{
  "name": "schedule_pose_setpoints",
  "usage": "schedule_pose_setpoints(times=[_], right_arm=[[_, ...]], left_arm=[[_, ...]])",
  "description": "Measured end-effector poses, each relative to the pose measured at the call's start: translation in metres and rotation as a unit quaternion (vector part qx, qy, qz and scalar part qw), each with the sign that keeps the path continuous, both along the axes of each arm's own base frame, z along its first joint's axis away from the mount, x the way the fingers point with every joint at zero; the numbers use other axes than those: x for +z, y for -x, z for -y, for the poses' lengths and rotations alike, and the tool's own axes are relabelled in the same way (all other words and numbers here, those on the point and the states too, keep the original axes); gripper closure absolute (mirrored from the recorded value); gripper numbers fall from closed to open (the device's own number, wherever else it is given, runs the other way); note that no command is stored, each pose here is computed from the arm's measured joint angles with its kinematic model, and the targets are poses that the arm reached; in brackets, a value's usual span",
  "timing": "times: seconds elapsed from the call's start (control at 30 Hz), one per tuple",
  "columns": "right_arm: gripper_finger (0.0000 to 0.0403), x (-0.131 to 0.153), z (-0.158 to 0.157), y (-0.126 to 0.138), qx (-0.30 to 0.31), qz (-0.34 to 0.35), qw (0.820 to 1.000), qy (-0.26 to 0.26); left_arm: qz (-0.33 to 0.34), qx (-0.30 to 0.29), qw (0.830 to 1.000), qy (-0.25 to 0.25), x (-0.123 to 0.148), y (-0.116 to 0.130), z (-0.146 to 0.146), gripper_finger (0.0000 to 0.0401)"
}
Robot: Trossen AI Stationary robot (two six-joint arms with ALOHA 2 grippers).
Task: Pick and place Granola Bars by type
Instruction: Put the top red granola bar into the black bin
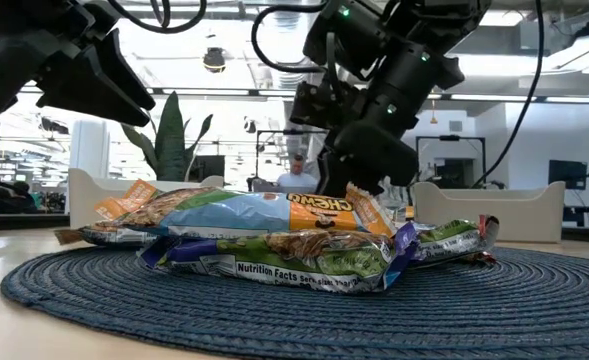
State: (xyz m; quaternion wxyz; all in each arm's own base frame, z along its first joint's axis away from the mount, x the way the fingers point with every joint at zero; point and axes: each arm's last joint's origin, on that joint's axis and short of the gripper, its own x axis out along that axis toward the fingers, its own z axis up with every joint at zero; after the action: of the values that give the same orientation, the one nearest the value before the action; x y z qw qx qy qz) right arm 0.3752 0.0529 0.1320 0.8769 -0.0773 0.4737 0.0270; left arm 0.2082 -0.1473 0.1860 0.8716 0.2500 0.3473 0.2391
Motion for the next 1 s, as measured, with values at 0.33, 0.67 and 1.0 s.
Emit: schedule_pose_setpoints(times=[0.33,0.67,1.0], right_arm=[[0.0368,0.000,0.000,-0.001,0.008,0.004,1.000,0.004],[0.0376,0.027,-0.002,0.003,-0.007,0.042,0.998,0.050],[0.0377,0.089,0.045,0.022,-0.137,0.102,0.971,0.165]], left_arm=[[0.002,0.001,1.000,-0.003,0.000,0.000,0.000,0.0213],[0.001,0.001,1.000,-0.004,0.000,0.000,0.000,0.0213],[0.001,0.002,1.000,-0.004,0.000,0.000,-0.001,0.0213]])
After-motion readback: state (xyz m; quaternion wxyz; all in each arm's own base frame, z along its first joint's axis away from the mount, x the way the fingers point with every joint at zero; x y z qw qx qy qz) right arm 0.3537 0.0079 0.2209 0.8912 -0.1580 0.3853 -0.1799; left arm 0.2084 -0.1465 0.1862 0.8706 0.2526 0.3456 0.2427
